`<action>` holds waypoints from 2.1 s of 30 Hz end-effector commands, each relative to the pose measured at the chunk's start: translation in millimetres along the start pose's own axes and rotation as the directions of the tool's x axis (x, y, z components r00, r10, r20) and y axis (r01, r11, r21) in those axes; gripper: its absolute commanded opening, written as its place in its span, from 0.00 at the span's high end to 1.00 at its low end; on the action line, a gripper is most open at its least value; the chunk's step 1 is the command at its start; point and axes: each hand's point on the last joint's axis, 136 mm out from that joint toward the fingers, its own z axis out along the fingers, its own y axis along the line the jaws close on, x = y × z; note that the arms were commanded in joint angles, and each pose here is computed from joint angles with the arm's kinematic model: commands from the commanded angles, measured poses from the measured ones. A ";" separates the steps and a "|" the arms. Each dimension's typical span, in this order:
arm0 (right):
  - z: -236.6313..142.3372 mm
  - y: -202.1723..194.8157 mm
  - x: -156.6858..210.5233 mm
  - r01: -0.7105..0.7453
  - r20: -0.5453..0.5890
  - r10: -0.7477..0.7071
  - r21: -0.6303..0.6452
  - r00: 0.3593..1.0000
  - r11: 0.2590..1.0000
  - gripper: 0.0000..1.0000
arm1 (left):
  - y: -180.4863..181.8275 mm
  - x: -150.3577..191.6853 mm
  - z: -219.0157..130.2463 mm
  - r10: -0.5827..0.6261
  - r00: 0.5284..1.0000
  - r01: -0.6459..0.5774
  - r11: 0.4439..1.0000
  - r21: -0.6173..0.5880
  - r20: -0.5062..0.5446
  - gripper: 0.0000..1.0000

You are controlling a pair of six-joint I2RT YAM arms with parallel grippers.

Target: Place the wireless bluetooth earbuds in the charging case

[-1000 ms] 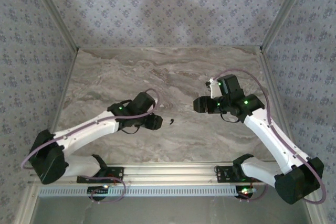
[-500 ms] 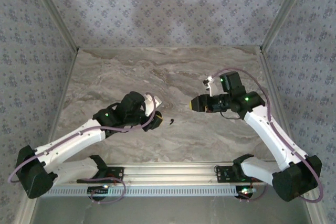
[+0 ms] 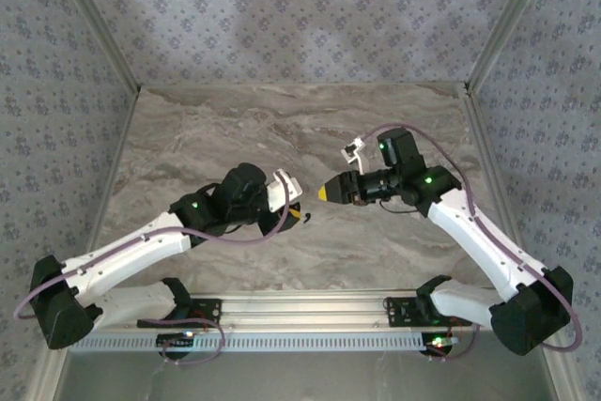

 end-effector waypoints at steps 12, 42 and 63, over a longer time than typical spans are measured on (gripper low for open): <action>26.3 9.3 7.4 -0.031 -0.092 0.027 -0.041 0.995 0.999 0.49 | -6.0 -36.5 -4.4 0.070 0.994 -0.072 0.997 0.023 0.084 0.58; 27.9 13.3 5.6 0.091 -0.076 -0.093 -0.037 0.993 0.995 0.81 | 0.8 -56.8 -8.4 0.036 0.993 -0.030 0.998 -0.057 0.113 0.35; -32.1 27.2 24.9 0.775 0.046 -0.774 -0.074 0.631 0.627 0.82 | -28.8 -60.0 -39.2 0.156 0.971 -0.194 0.956 0.219 0.181 0.33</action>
